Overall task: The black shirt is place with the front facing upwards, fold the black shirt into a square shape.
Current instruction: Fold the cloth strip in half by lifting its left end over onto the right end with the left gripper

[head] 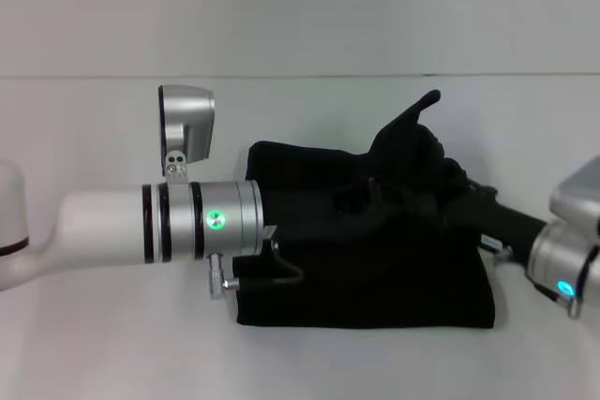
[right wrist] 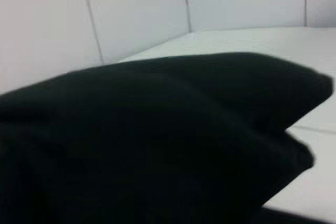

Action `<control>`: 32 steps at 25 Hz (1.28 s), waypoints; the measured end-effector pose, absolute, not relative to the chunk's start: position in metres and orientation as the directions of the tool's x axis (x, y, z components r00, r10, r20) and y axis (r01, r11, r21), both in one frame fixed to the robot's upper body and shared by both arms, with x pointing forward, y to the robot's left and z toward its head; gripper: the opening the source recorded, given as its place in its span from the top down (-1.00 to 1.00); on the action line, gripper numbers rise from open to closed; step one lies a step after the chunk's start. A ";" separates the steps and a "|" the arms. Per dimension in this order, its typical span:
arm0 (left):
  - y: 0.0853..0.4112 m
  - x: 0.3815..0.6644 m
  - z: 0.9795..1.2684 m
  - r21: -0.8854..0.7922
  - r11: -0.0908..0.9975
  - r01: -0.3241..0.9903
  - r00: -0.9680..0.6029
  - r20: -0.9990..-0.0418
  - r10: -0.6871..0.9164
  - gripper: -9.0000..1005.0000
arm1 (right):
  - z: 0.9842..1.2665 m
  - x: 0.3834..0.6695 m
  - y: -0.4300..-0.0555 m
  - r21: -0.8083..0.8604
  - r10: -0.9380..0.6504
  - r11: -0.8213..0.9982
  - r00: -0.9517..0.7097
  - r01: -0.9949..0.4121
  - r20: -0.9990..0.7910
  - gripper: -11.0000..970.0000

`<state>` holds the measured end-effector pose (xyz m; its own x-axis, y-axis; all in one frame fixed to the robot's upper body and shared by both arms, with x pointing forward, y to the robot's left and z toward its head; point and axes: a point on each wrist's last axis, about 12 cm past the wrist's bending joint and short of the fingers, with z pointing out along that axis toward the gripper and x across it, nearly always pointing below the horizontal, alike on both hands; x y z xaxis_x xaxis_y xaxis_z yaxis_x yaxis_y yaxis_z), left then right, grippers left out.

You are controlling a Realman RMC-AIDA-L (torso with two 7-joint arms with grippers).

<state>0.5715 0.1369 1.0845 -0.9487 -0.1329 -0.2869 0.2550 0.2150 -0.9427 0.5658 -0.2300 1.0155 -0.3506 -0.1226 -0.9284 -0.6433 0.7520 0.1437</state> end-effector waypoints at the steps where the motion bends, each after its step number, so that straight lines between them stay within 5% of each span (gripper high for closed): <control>1: 0.138 0.572 1.085 -0.940 0.218 0.261 -0.947 -0.294 -0.133 0.91 | 1.017 0.570 -0.229 0.138 -0.124 0.759 -0.349 -0.636 -0.929 -0.86; 17: 0.134 0.569 1.073 -0.902 0.302 0.310 -0.937 -0.344 -0.066 0.91 | 1.052 0.618 -0.225 0.047 -0.134 0.814 -0.266 -0.579 -0.954 -0.86; 32: 0.110 0.569 1.064 -0.833 0.350 0.429 -0.886 -0.464 -0.019 0.91 | 1.040 0.596 -0.294 0.156 0.075 0.942 -0.264 -0.299 -0.962 -0.86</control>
